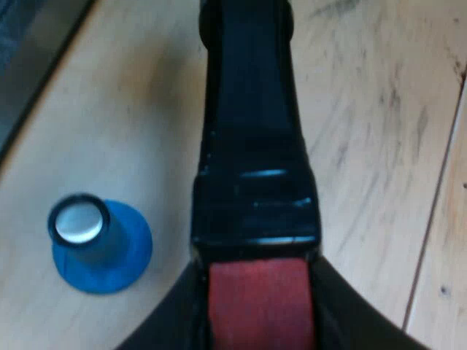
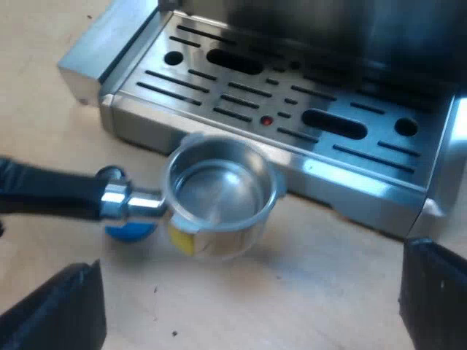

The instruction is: Put the handle in the coffee machine

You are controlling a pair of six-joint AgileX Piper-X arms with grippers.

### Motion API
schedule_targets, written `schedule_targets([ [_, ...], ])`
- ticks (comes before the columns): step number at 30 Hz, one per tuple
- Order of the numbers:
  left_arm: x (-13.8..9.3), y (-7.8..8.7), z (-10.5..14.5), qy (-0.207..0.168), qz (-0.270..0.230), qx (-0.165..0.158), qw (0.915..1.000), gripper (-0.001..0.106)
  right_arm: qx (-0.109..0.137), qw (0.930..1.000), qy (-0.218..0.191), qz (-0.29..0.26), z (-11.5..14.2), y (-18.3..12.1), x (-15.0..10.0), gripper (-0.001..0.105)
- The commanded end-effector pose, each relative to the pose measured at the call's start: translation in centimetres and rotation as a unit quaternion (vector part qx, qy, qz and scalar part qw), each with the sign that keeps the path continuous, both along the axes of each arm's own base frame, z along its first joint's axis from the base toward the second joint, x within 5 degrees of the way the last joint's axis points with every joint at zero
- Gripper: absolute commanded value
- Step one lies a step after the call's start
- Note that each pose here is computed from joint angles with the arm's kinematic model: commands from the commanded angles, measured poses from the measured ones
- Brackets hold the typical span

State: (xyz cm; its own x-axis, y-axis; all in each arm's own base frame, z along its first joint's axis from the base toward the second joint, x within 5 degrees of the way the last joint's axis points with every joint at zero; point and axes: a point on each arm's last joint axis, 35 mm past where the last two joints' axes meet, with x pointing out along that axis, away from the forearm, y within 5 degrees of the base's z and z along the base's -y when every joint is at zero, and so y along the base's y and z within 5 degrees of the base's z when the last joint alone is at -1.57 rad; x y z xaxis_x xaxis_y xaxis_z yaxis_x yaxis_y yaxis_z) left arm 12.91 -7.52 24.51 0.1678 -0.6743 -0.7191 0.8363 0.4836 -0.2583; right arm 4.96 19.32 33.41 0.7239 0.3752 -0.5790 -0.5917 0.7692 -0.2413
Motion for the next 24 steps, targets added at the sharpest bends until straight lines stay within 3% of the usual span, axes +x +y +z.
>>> schedule_targets([
  [1, 0.2, 0.2, 0.9, -0.018, -0.021, -0.032, 0.9991, 0.0, -0.004, 0.9993, -0.03, -0.023, -0.2, 0.8, 0.3, 0.082],
  [8, 0.4, 0.7, 0.9, -0.029, -0.013, -0.032, 0.999, 0.0, -0.011, 0.9986, -0.042, -0.032, -1.4, 2.7, 0.6, 0.082],
  [9, 0.6, 1.0, 1.0, -0.037, -0.02, -0.045, 0.9981, 0.0, -0.006, 0.9987, -0.039, -0.031, -1.5, 3.0, 0.6, 0.082],
  [14, 0.8, 1.6, 1.1, -0.046, -0.012, -0.051, 0.9976, 0.0, 0.012, 0.9984, -0.027, -0.049, -2.1, 3.8, 0.7, 0.082],
  [20, 1.1, 2.1, 1.3, -0.066, -0.01, -0.047, 0.9966, 0.0, 0.004, 0.9984, -0.026, -0.05, -2.9, 4.6, 0.8, 0.082],
  [24, 1.5, 2.8, 2.0, -0.093, -0.001, -0.043, 0.9947, 0.0, 0.005, 0.9957, -0.057, -0.073, -3.0, 5.0, 1.1, 0.082],
])
